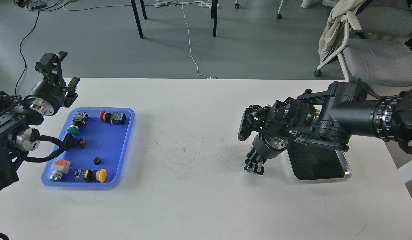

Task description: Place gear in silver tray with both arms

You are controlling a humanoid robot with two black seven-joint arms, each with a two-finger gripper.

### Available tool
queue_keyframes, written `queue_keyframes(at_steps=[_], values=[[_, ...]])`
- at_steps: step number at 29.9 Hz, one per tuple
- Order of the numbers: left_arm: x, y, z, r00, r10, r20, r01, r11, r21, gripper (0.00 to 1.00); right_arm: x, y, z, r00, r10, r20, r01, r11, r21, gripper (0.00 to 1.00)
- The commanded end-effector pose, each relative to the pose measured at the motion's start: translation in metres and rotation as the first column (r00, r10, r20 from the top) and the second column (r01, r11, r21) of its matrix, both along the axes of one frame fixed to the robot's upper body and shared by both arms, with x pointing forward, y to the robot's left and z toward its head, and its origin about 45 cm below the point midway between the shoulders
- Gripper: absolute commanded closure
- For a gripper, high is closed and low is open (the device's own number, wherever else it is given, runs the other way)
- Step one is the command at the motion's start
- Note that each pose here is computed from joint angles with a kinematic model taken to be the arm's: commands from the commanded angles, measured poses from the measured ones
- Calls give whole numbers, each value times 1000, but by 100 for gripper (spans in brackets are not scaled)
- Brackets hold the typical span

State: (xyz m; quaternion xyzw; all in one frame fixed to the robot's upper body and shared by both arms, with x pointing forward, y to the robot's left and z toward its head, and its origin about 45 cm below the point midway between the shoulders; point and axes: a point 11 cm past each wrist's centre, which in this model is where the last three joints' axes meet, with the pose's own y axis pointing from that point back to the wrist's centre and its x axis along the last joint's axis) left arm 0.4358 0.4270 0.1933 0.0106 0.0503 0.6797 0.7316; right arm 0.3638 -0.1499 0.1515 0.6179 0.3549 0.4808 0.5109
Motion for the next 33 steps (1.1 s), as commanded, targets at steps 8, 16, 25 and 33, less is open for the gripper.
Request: queue_keyframes(at_steps=[8, 16, 25, 33], values=[[0, 1, 0, 1000, 1, 0, -1, 1000, 1, 2, 1, 1, 1, 1000, -1, 5, 1, 1000, 1, 67], [0, 1, 1, 1000, 2, 1, -2, 1000, 2, 2, 2, 0, 2, 1000, -3, 6, 3, 1000, -3, 73], [-5, 4, -6, 1000, 5, -15, -5, 1000, 3, 2, 2, -3, 1, 1000, -13, 0, 13, 1000, -23, 86], [-12, 7, -15, 999, 11, -36, -11, 1000, 4, 2, 6, -8, 6, 1000, -28, 9, 28, 999, -24, 92]])
